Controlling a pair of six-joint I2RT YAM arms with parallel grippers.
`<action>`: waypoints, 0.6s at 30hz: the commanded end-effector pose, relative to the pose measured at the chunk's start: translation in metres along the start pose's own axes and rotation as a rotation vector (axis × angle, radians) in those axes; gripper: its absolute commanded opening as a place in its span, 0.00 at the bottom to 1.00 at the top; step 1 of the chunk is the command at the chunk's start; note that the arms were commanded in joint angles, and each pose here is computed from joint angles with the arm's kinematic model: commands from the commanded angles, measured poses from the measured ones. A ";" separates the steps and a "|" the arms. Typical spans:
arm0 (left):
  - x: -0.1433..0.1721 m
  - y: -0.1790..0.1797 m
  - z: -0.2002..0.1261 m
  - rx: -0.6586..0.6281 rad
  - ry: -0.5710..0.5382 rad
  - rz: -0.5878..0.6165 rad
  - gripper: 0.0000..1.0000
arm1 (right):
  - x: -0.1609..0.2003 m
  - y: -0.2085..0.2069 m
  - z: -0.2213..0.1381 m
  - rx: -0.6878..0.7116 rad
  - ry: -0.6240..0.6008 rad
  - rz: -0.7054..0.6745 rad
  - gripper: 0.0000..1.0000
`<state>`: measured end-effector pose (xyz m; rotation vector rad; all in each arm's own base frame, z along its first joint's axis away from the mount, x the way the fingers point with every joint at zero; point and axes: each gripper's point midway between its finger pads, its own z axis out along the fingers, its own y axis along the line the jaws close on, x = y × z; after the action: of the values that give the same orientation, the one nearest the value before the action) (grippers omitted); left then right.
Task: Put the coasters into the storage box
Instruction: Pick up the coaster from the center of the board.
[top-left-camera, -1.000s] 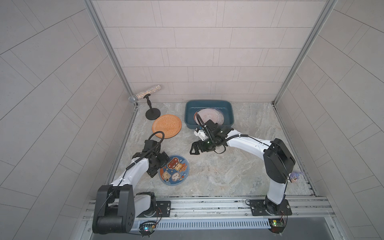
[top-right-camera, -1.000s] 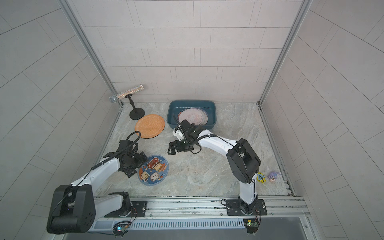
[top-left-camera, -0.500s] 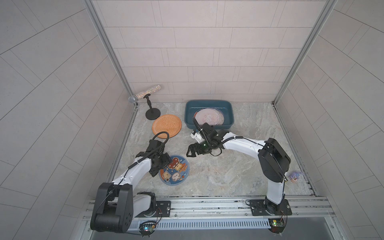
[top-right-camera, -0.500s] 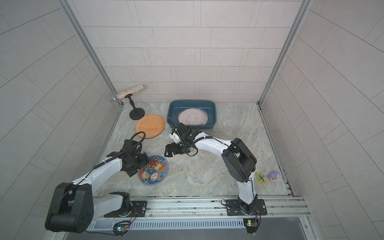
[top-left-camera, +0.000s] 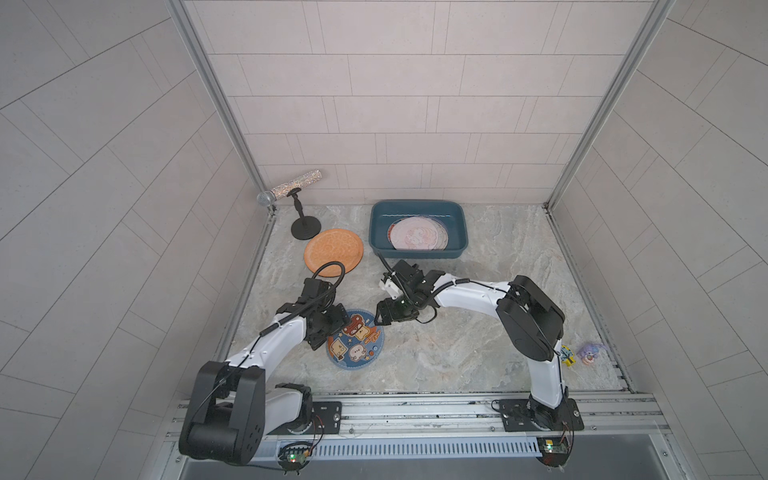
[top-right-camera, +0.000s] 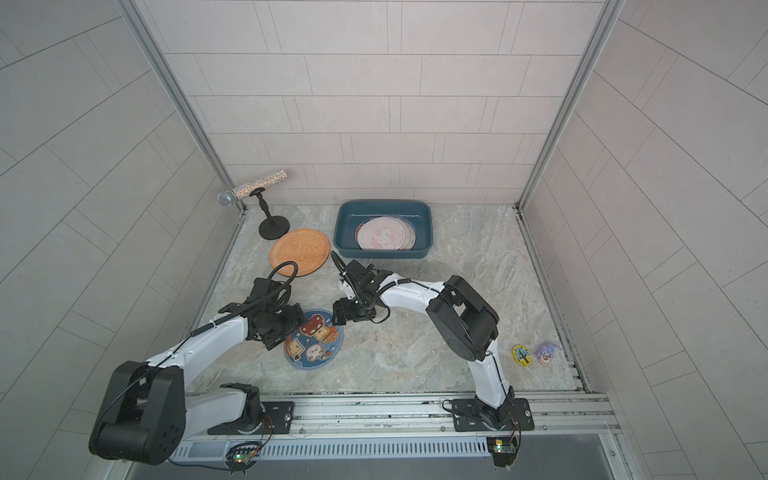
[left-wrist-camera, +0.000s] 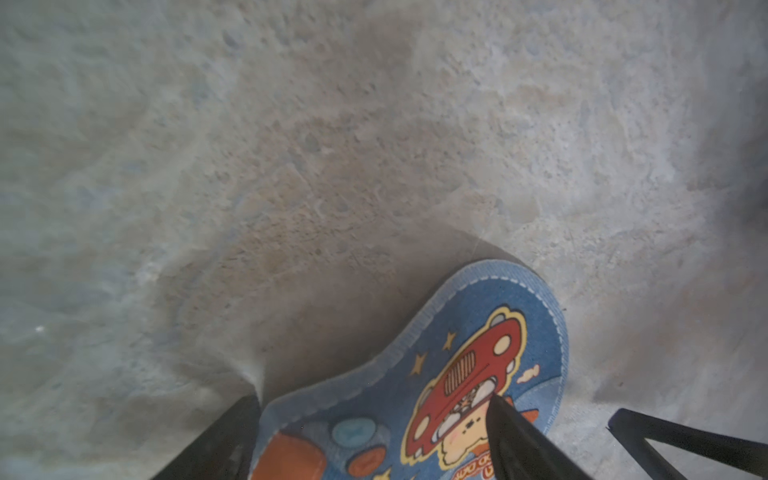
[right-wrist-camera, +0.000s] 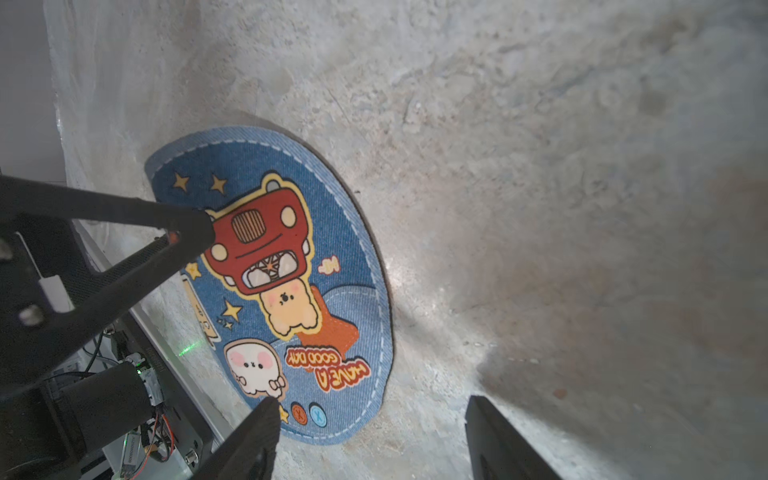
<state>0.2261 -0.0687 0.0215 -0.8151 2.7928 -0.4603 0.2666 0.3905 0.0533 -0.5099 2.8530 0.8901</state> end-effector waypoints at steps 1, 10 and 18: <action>0.051 0.035 0.018 -0.099 0.195 -0.043 0.90 | 0.007 -0.010 0.011 0.056 0.010 0.022 0.69; 0.049 0.035 0.013 -0.104 0.175 -0.030 0.82 | 0.013 -0.006 0.025 0.052 0.023 0.031 0.65; 0.046 0.033 0.009 -0.096 0.152 -0.022 0.56 | 0.013 -0.005 0.022 0.050 0.015 0.031 0.64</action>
<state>0.2192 -0.0741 0.0193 -0.7905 2.8080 -0.4859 0.2579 0.3999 0.0406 -0.4966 2.8728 0.8631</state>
